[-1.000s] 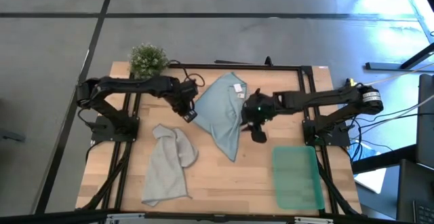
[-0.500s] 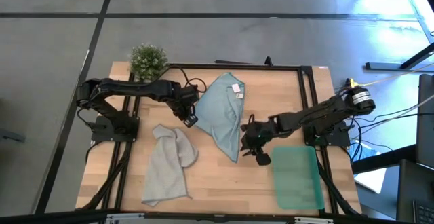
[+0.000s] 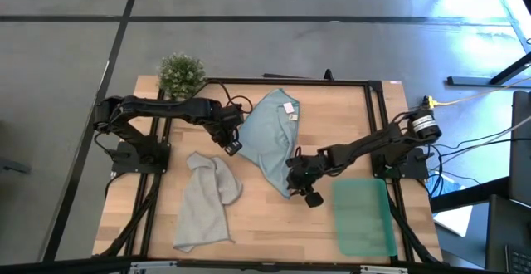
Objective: Roll microfiber towels into tight, uniform cylinder then place into a basket
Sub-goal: Fold the blue towel
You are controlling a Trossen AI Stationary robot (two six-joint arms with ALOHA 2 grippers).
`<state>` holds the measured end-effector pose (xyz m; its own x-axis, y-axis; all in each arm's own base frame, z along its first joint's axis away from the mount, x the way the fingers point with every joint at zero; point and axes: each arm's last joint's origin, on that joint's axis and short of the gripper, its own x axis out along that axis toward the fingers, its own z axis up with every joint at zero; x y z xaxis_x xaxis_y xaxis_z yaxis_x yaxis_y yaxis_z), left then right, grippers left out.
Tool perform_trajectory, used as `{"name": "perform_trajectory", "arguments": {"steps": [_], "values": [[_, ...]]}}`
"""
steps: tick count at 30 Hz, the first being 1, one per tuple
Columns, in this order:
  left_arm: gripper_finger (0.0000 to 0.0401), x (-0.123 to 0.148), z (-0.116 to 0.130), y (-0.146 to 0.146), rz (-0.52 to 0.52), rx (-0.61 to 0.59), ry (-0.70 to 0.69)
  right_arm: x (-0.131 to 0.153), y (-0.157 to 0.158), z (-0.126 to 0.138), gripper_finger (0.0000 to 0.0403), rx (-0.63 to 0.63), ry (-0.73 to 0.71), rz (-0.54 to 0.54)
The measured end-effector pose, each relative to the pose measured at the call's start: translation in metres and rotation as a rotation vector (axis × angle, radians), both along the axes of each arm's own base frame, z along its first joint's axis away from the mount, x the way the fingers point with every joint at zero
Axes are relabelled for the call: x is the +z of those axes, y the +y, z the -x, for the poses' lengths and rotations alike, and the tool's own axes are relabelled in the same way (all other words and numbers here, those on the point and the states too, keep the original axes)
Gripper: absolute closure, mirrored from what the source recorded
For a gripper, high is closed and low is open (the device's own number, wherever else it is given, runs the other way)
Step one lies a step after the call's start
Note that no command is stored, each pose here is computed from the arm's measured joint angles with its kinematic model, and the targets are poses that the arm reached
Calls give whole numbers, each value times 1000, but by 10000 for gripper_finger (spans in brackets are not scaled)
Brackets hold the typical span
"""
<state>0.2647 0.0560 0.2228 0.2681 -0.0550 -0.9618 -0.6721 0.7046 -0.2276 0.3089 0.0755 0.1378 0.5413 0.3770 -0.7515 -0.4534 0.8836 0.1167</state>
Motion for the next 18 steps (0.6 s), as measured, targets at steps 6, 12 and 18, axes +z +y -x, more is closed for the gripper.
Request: {"name": "perform_trajectory", "arguments": {"steps": [6, 12, 18], "values": [[401, 0, 0, 0, 1, 0, 3, -23, 2, -4, 289, -8, 53, 14], [401, 0, 0, 0, 0, 0, 0, -30, 3, -7, 289, -23, 59, 9], [401, 0, 0, 0, 0, -1, -1, -32, 0, -8, 289, -98, 52, 79]]}}
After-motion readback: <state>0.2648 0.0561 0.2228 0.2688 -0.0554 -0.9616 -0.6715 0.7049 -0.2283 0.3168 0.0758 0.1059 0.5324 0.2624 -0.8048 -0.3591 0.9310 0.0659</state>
